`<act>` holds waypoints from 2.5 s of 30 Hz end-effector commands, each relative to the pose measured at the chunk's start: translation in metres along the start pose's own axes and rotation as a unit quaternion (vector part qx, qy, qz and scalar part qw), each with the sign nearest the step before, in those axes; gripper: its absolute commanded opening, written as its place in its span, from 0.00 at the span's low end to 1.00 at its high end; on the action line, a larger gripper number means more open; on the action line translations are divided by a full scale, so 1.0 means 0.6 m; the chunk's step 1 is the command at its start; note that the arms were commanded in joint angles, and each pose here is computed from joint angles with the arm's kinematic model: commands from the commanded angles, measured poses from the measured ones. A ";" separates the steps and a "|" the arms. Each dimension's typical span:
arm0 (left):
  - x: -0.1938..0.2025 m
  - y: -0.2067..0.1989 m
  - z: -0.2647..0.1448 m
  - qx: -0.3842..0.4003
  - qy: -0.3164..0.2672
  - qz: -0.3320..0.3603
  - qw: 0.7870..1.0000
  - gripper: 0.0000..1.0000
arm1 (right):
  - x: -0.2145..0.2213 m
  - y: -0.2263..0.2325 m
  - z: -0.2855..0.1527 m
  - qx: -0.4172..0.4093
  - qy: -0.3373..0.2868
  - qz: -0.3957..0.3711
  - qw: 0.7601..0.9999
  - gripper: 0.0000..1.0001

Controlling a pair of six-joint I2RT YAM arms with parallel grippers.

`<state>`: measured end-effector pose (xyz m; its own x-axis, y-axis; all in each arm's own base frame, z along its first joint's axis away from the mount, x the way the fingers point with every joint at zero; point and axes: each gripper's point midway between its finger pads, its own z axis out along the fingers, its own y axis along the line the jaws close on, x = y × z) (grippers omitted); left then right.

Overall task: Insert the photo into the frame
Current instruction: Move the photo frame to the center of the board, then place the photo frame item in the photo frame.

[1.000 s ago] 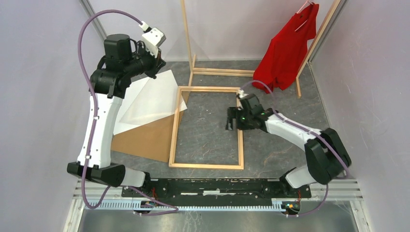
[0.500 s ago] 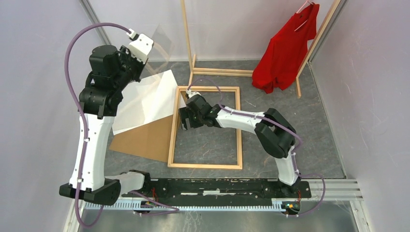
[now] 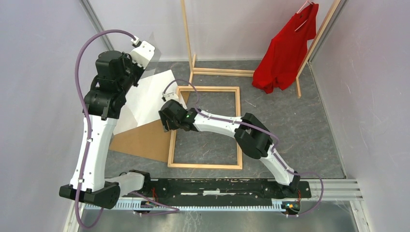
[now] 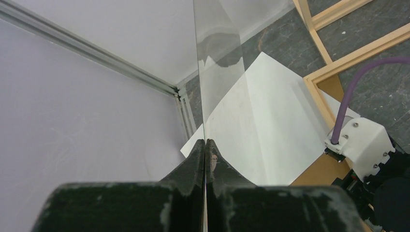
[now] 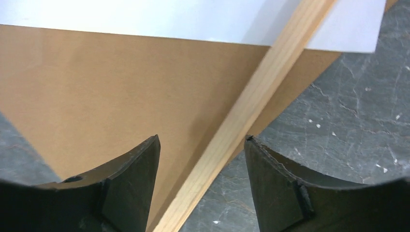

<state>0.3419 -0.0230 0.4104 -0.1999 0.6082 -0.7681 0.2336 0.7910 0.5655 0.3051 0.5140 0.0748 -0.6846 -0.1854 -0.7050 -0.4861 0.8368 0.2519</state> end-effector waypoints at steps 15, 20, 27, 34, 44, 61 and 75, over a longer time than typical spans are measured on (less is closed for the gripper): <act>-0.045 0.023 -0.038 -0.010 -0.055 0.003 0.998 0.02 | 0.035 -0.092 -0.013 0.096 -0.003 0.071 0.993 0.22; -0.046 0.013 -0.035 0.004 -0.059 -0.002 0.998 0.02 | 0.015 -0.129 -0.059 0.107 -0.038 0.120 0.986 0.12; -0.043 -0.002 -0.029 0.022 -0.060 -0.010 0.998 0.02 | 0.028 -0.182 -0.087 0.128 -0.048 0.173 0.975 0.03; -0.040 -0.008 -0.025 0.028 -0.058 -0.010 0.998 0.02 | 0.046 -0.210 -0.121 0.122 -0.056 0.211 0.968 0.00; -0.049 -0.025 -0.025 0.055 -0.073 -0.018 0.996 0.02 | 0.081 -0.187 -0.102 0.083 -0.010 0.253 0.964 0.12; -0.040 -0.044 -0.027 0.081 -0.069 -0.017 0.994 0.02 | -0.088 -0.233 -0.138 0.108 -0.100 0.197 0.969 0.86; -0.042 -0.074 -0.016 0.124 -0.070 -0.037 0.989 0.02 | 0.109 -0.551 -0.277 0.351 -0.004 0.084 0.933 0.80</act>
<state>0.3283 -0.0650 0.4028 -0.1081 0.5672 -0.8165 0.4359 0.7652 0.4738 0.3493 0.1745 0.0744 -0.6732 0.0656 -0.7366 0.1005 0.9949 -0.0033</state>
